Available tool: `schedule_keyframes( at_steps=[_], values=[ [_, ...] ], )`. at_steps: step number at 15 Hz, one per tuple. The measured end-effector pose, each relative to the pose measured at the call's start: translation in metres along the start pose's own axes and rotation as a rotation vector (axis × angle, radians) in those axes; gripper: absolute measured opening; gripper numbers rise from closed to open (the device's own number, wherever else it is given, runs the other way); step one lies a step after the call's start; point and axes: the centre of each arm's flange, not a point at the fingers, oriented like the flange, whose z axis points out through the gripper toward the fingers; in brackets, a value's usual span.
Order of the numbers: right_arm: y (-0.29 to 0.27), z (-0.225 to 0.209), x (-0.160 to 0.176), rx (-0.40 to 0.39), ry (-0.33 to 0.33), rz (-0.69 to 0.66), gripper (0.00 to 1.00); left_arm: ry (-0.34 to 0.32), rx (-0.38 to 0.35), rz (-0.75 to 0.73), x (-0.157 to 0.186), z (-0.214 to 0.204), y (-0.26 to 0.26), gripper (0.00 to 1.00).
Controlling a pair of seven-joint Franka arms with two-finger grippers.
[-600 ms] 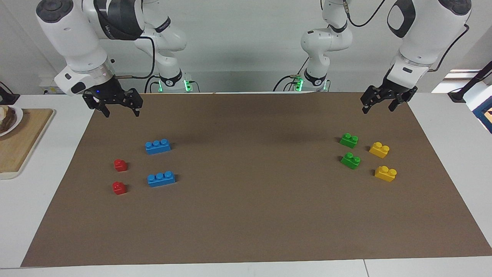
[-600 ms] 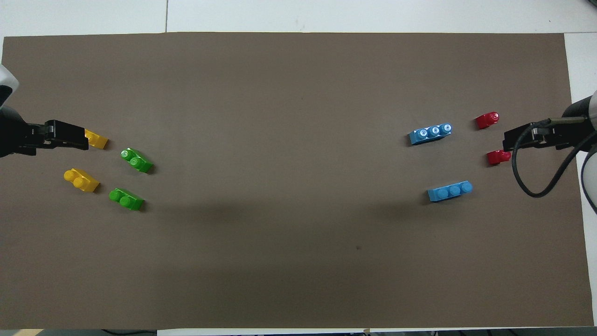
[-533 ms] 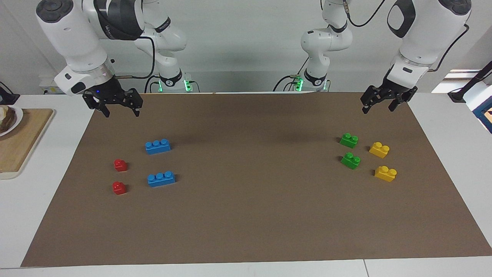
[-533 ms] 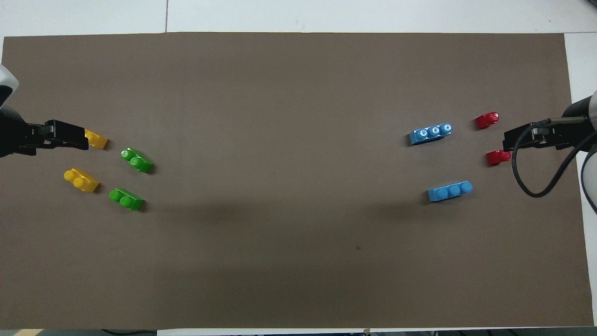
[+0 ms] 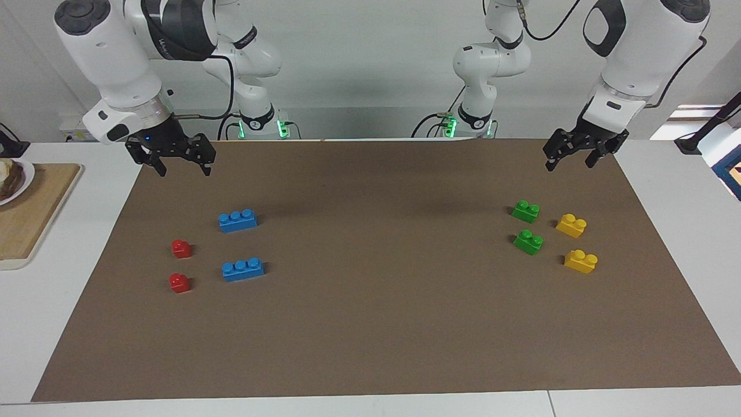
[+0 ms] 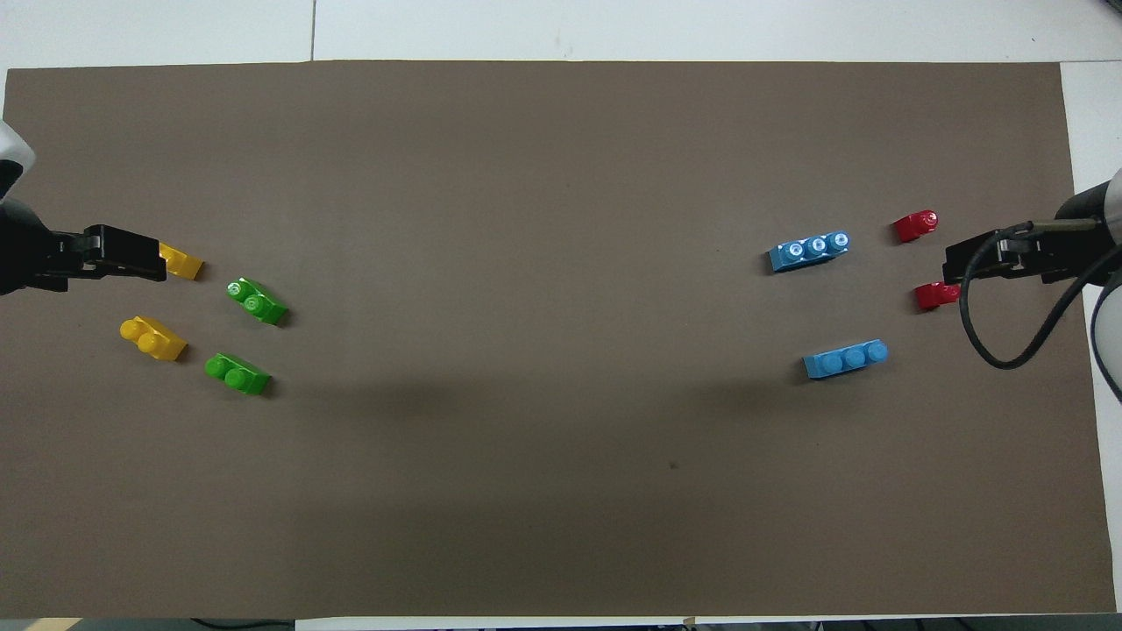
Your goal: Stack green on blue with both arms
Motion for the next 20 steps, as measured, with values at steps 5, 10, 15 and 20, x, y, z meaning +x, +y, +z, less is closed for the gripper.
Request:
schedule_keyframes(
  at_steps=[5,10,15,20],
  values=[
    [0.008,-0.002,0.003,0.003,0.031,0.058,1.0,0.007,-0.001,-0.01,0.001,-0.001,-0.004,1.0],
    [0.001,0.01,0.006,0.025,0.034,0.432,1.0,0.033,-0.003,-0.148,0.001,0.018,-0.005,1.0],
    [-0.017,0.027,0.012,0.191,-0.096,0.955,0.9,0.049,-0.006,-0.327,-0.012,0.064,-0.008,1.0],
    [0.002,0.07,0.035,0.314,-0.272,1.257,0.9,0.046,-0.012,-0.599,-0.015,0.121,-0.011,1.0]
  ],
)
